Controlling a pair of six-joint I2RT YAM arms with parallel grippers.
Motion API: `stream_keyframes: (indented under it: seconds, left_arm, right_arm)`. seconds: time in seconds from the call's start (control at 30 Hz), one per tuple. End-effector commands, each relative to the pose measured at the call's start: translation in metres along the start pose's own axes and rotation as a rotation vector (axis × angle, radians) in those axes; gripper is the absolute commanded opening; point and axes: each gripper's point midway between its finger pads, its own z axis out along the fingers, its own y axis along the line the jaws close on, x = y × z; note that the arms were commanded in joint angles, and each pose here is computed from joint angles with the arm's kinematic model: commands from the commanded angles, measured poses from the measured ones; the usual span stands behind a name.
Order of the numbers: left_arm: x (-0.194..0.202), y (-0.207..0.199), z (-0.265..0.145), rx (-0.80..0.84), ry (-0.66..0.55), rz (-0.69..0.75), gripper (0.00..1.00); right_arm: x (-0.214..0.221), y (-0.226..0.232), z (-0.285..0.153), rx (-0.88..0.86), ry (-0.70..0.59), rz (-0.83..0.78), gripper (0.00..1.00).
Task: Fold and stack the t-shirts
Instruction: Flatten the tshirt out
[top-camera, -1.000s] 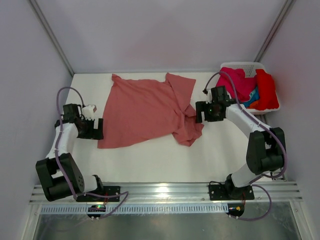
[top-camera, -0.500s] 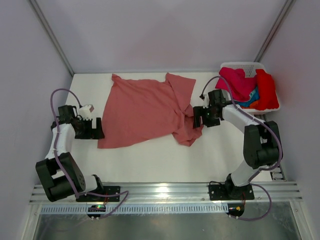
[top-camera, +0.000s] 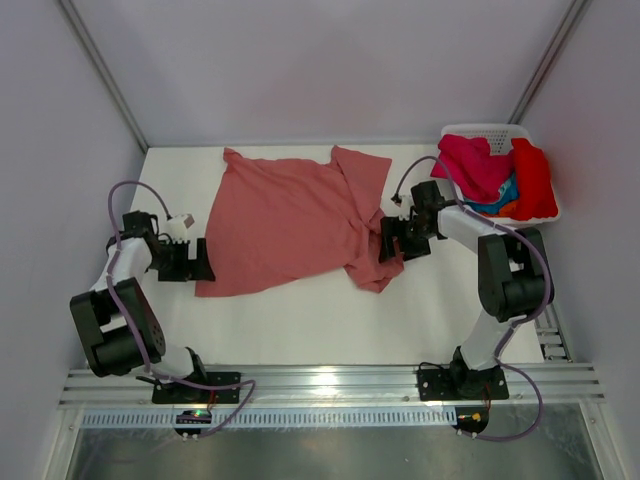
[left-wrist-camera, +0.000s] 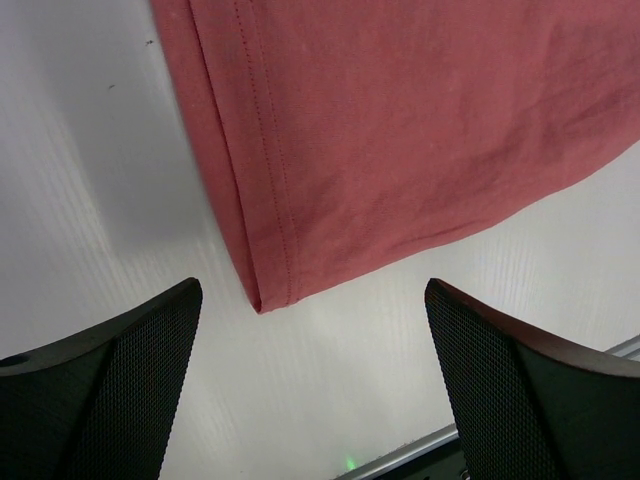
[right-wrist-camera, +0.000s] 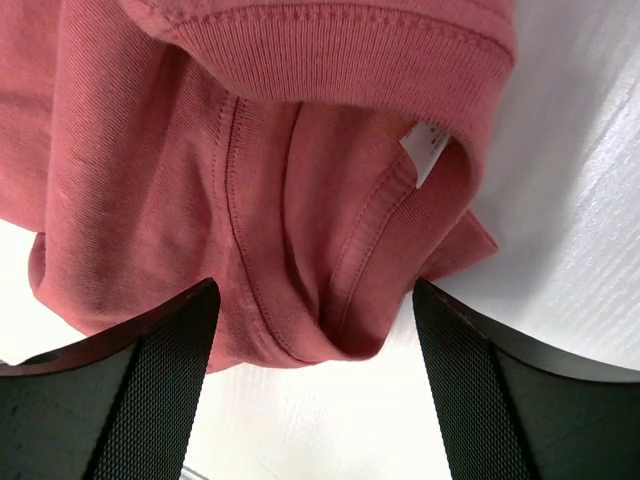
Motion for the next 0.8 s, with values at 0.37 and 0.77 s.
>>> stream_keyframes:
  seconds: [0.37, 0.77]
  left_arm:
    - [-0.009, 0.003, 0.005, 0.042, -0.004, -0.007, 0.80]
    - [-0.011, 0.005, 0.007, 0.055, 0.028, -0.022, 0.70]
  right_arm:
    - [-0.009, 0.018, 0.004, -0.112, 0.021, -0.014, 0.58]
    - [-0.006, 0.023, 0.005, -0.145, 0.044, -0.012, 0.48]
